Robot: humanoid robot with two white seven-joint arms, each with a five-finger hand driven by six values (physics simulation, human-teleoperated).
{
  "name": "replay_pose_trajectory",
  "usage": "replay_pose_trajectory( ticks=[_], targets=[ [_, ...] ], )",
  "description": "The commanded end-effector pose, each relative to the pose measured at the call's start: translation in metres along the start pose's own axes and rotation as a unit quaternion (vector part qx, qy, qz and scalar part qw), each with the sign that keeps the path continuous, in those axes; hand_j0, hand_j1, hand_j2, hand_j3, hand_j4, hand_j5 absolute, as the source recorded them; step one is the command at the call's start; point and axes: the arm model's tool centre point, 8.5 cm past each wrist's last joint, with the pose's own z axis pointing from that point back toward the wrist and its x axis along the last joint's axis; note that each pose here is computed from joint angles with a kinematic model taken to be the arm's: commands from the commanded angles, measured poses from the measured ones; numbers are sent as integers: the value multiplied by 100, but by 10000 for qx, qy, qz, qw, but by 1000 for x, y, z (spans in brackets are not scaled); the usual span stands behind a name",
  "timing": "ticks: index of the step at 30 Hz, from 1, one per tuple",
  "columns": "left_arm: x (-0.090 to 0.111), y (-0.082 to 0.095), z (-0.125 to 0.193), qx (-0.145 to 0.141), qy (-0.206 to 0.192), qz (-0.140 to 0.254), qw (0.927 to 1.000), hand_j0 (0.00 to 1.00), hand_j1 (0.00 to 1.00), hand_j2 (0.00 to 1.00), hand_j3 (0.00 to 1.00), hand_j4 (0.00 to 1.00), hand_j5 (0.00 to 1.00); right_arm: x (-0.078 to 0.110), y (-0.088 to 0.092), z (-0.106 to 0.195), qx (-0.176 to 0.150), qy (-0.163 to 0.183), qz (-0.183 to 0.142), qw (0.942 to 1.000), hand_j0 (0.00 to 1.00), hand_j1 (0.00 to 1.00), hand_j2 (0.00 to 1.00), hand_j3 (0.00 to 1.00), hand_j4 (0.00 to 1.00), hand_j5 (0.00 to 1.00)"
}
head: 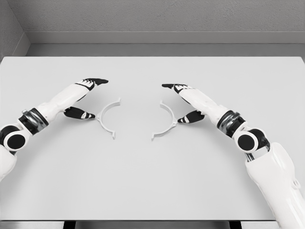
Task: Assemble PVC drainage pipe clamps
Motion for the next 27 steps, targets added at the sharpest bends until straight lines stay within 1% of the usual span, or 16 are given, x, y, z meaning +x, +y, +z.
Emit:
replay_pose_trajectory(
  ticks=[1, 7, 9, 11, 12, 17, 18, 19, 22, 25, 27],
  targets=[
    [0, -1, -1, 23, 7, 54, 10000, 100, 100, 100, 100, 100, 100, 0, 1, -1, 3, 1, -30, 10000, 100, 100, 100, 100, 100, 100],
    [4, -7, -6, -28, -54, 72, 10000, 100, 100, 100, 100, 100, 100, 0, 2, -2, 14, 52, -32, 10000, 100, 100, 100, 100, 100, 100],
    [4, -8, -6, -26, -59, 77, 9999, 100, 100, 100, 100, 100, 100, 3, 5, -5, 77, 23, -16, 10000, 100, 100, 100, 100, 100, 100],
    [6, -9, -9, -14, -84, 103, 9999, 100, 100, 100, 100, 100, 100, 4, 5, -6, 71, 28, -29, 10000, 100, 100, 100, 100, 100, 100],
    [7, -9, -9, -12, -91, 101, 9999, 100, 100, 100, 100, 100, 100, 8, 7, -9, 56, -13, -72, 10000, 100, 100, 100, 100, 100, 100],
    [10, -12, -13, 7, -140, 151, 9998, 100, 100, 100, 100, 100, 100, 14, 9, -14, 41, -69, -134, 9999, 100, 100, 100, 100, 100, 100],
    [11, -13, -14, -3, -147, 151, 9998, 100, 100, 100, 100, 100, 100, 13, 9, -14, 37, -44, -101, 9999, 100, 100, 100, 100, 100, 100],
    [13, -14, -16, 9, -174, 170, 9997, 100, 100, 100, 100, 100, 100, 18, 13, -18, 73, -80, -116, 9999, 100, 100, 100, 100, 100, 100],
    [13, -15, -16, 16, -178, 185, 9997, 100, 100, 100, 100, 100, 100, 26, 14, -27, 112, -119, -120, 9998, 100, 100, 100, 100, 100, 100],
    [13, -15, -16, 16, -178, 185, 9997, 100, 100, 100, 100, 100, 100, 31, 17, -34, 125, -142, -202, 9996, 100, 100, 100, 100, 100, 100],
    [13, -15, -16, 18, -174, 186, 9997, 100, 100, 100, 100, 100, 100, 33, 17, -37, 144, -156, -185, 9996, 100, 100, 100, 100, 100, 100]
  ],
)
